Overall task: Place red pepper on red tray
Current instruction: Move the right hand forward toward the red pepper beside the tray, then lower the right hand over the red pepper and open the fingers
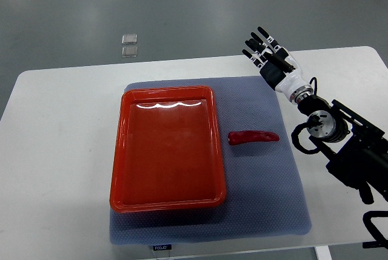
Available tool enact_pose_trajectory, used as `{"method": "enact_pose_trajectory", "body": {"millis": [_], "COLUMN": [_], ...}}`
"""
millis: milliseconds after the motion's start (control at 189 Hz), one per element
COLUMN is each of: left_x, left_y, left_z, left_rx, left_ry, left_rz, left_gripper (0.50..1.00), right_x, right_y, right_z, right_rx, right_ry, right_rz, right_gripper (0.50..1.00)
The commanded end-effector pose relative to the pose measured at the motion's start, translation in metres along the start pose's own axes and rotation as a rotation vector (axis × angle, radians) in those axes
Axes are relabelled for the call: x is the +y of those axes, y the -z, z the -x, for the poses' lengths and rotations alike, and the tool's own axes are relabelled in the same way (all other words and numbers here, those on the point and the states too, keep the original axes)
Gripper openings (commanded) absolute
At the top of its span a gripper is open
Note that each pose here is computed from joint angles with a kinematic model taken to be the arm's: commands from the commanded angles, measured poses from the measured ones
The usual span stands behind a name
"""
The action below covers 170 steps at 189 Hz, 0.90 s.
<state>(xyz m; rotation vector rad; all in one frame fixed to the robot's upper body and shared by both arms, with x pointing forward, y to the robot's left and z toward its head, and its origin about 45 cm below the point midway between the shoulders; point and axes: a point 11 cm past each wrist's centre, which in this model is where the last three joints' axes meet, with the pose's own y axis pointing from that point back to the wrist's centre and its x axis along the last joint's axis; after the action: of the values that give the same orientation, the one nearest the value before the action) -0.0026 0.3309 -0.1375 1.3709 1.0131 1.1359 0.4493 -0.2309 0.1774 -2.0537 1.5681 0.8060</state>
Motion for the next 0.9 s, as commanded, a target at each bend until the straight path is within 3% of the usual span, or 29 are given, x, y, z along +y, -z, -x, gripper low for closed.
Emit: {"method": "enact_pose_trajectory", "body": {"millis": [0,302,481,487,545,709,735,894], "left_x": [0.000,0.000,0.000,0.000,0.000,0.000,0.000,0.000], "left_y": [0.000,0.000,0.000,0.000,0.000,0.000,0.000,0.000], "left_z": [-0.001,-0.001,-0.001,-0.001,-0.001,-0.001,0.000,0.000], "left_rx": [0.000,0.003,0.003,0.001,0.003,0.003,0.001,0.001], "left_ry": [-0.003,-0.003,-0.004,-0.003,-0.003,-0.003,-0.001,0.000], "left_rz": [-0.001,-0.001,-0.001,-0.001,0.001,0.001,-0.001,0.001], "left_gripper": [1.000,1.000,1.000,1.000,1.000,1.000,1.000,1.000], "right_x": [-0.001,-0.004,-0.010,-0.010,-0.014,-0.021,-0.014,0.008], "right_y": [0.001,0.004,0.010,0.013,0.013,0.009,0.019,0.019], "right_z": [0.000,0.006,0.015,0.019,0.027,0.053,0.057,0.083], "right_rx": [0.001,0.026,0.170,0.324,0.540,0.911,1.138,1.476], "right_ry": [-0.001,0.020,0.096,0.158,0.236,0.395,0.491,0.742], "right_rz": [-0.001,0.002,0.082,0.154,0.240,0.379,0.464,0.614], "right_gripper": [0.913,0.913,0.913,0.913,0.913,0.913,0.913,0.913]}}
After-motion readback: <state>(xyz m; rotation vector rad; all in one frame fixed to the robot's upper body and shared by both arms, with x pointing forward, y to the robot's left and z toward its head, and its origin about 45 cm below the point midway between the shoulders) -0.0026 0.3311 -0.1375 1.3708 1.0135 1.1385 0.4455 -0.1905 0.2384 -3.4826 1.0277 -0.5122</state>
